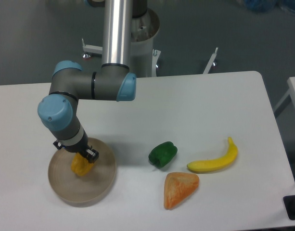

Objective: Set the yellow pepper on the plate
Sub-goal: 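Lower the yellow pepper onto the plate and open the gripper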

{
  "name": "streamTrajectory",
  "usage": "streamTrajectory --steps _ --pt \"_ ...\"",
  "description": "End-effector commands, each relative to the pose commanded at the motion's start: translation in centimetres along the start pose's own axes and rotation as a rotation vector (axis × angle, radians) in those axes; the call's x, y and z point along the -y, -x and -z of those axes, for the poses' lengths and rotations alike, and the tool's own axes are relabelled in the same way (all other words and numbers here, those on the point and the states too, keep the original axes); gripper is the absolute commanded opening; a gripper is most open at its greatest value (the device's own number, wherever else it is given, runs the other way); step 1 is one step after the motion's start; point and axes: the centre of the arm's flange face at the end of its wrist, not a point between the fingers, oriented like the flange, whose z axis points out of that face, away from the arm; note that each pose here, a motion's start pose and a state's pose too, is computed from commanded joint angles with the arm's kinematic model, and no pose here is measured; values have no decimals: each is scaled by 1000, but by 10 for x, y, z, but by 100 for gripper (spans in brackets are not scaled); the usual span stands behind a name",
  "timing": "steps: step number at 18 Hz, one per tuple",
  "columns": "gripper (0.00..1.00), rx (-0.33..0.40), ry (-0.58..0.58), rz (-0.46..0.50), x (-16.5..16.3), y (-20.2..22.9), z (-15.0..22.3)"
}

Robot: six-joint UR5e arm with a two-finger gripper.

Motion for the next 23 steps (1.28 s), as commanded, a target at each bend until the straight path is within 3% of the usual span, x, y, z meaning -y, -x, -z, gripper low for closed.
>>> streamTrajectory --steps 6,8,11,13,16,20,23 --pt "40 -2 4 -3 -1 -1 -2" --pt "52 1 2 -5 -2 -1 -1" --pt "80 7 3 -5 -2 0 1" --pt "93 14 3 -6 -2 0 3" --pt "99 18 -7 -7 -2 1 11" --pt "99 33 -31 0 -6 8 30" --pt "99 52 -55 41 -27 44 50"
